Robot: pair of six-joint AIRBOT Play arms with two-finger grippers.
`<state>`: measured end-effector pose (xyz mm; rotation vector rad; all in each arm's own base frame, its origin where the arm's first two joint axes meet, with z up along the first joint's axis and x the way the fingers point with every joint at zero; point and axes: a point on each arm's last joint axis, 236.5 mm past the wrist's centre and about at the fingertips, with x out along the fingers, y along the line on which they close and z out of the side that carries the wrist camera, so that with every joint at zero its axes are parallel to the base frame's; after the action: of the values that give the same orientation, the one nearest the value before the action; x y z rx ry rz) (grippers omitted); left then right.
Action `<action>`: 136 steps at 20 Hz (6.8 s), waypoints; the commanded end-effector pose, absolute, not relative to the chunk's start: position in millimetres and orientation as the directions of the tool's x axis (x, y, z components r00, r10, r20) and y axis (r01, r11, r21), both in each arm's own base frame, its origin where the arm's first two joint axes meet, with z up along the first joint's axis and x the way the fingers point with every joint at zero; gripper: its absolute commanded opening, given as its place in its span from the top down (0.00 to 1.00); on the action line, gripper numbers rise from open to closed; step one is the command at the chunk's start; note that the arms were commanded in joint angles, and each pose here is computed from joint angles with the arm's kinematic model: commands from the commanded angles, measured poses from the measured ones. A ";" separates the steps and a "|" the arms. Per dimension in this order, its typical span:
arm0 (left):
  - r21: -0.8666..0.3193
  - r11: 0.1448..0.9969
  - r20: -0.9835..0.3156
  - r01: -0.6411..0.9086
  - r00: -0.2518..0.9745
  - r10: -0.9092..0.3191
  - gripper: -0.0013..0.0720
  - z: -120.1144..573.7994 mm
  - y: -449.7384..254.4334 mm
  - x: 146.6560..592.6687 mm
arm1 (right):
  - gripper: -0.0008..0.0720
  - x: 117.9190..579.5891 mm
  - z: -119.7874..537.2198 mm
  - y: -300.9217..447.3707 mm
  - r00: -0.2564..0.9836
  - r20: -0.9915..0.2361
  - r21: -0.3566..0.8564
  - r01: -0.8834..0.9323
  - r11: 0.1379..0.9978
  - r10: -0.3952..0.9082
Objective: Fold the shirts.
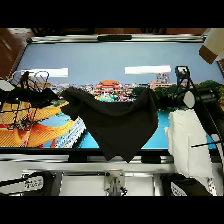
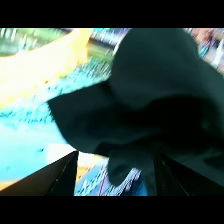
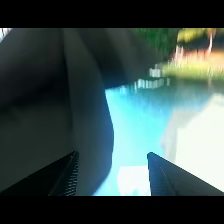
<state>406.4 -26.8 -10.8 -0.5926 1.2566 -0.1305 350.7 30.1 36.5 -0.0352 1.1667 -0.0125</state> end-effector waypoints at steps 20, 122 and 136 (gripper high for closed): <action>-0.564 0.812 -0.799 -0.147 0.346 -0.492 0.94 -60.0 -93.7 412.2 | 0.23 179.5 -65.0 115.7 -0.179 -0.898 0.375 0.170 0.911 0.403; -0.443 0.856 -0.879 -0.265 -0.058 -0.473 0.35 -75.7 -75.6 205.0 | 0.28 399.4 31.7 -44.0 -0.007 -0.970 0.241 0.072 0.968 0.242; -0.443 0.819 -0.889 -0.365 0.062 -0.453 0.94 -116.4 -69.9 242.5 | 0.14 369.0 -47.7 -8.1 -0.154 -0.955 0.254 0.007 0.967 0.252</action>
<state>232.9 -75.7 -111.3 -0.6825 1.5849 -0.1014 369.7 -8.9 -41.0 0.2301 1.7072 0.2151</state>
